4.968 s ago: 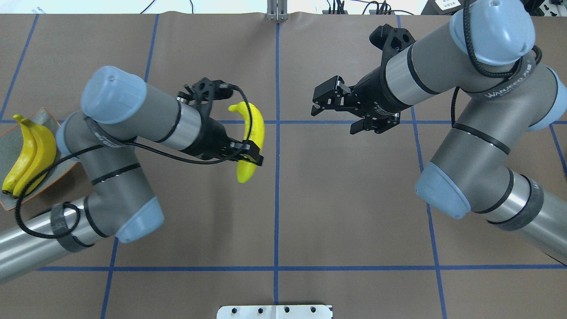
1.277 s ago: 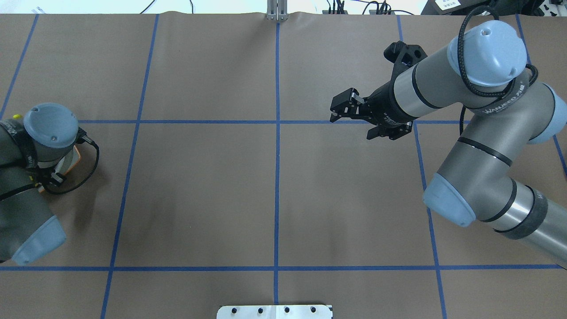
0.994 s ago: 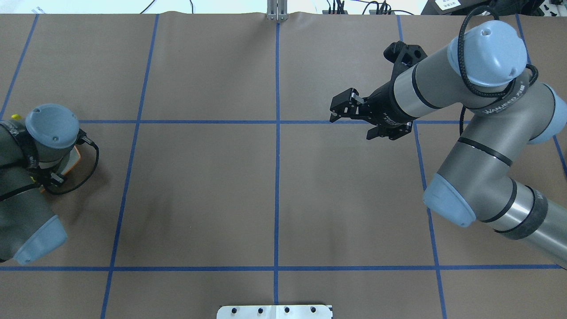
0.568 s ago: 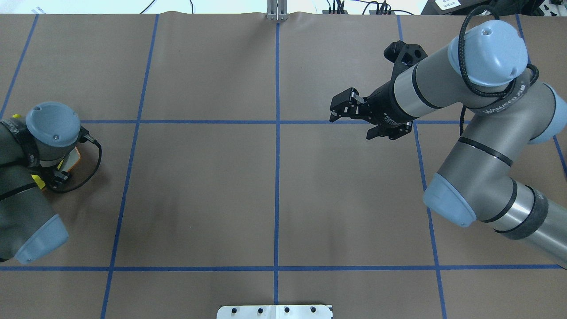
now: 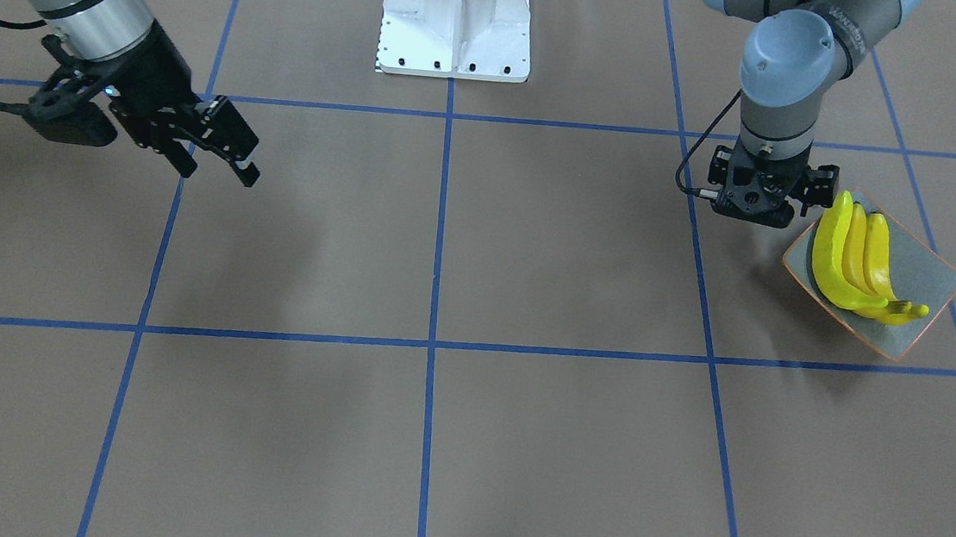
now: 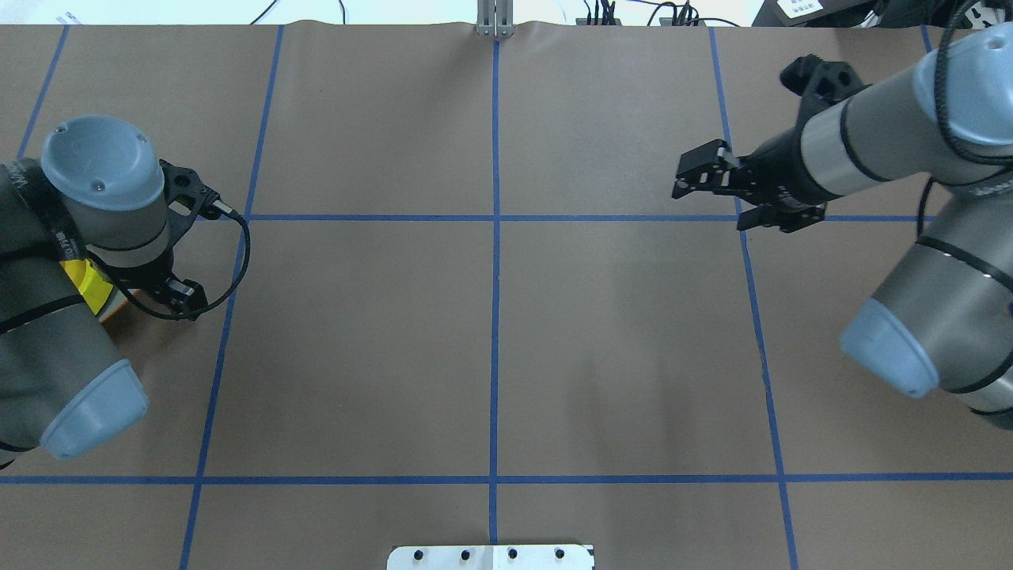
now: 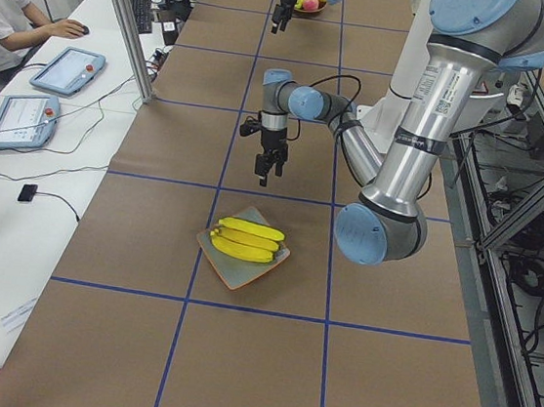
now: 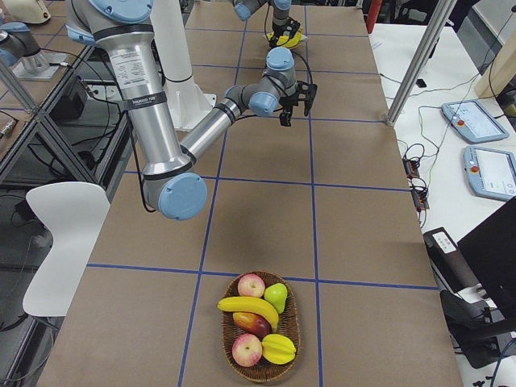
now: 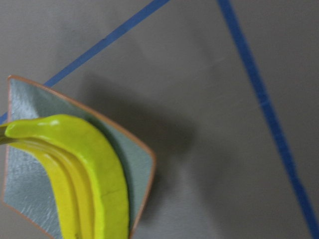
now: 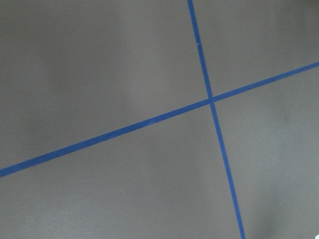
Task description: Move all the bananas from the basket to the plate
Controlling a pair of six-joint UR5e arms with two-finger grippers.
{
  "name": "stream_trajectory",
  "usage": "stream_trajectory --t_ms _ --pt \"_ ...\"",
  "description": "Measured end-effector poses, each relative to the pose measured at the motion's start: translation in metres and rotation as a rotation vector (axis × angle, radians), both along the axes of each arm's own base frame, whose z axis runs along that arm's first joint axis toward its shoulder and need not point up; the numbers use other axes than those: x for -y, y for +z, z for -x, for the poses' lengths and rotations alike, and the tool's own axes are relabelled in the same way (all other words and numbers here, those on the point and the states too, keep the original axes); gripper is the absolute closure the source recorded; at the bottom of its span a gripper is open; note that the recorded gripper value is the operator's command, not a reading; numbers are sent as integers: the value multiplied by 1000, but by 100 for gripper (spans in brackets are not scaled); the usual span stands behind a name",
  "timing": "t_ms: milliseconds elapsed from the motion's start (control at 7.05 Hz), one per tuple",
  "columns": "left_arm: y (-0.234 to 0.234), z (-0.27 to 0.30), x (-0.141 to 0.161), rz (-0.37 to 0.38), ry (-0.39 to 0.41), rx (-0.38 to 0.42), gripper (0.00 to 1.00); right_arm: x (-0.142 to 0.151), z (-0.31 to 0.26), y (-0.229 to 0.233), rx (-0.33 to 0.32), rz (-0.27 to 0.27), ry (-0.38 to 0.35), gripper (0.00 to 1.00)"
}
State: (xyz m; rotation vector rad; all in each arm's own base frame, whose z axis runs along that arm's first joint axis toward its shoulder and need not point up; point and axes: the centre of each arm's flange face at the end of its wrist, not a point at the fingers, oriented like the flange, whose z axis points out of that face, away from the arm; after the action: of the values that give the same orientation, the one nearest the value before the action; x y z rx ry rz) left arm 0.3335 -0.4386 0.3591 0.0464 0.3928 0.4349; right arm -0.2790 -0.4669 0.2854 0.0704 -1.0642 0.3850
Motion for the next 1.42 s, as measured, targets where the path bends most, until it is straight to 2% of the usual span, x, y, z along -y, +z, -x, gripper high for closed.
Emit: stream_trajectory --t_ms 284,426,710,852,1135,1277,1419 --pt "-17 -7 0 17 -28 -78 0 7 -77 74 -139 -61 8 0" --pt "-20 -7 1 34 -33 -106 0 3 -119 117 -220 -98 -15 0" --pt "-28 6 11 60 -53 -193 0 -22 -203 197 -359 -166 -111 0" --pt "-33 26 24 76 -83 -257 0 -40 -242 234 -389 -182 -165 0" --pt "-39 80 53 83 -162 -349 0 -72 -299 315 -389 -198 -279 0" --pt "-42 110 65 91 -203 -387 0 -88 -311 347 -392 -181 -315 0" --pt "-41 137 73 98 -229 -421 0 -102 -316 375 -392 -138 -333 0"
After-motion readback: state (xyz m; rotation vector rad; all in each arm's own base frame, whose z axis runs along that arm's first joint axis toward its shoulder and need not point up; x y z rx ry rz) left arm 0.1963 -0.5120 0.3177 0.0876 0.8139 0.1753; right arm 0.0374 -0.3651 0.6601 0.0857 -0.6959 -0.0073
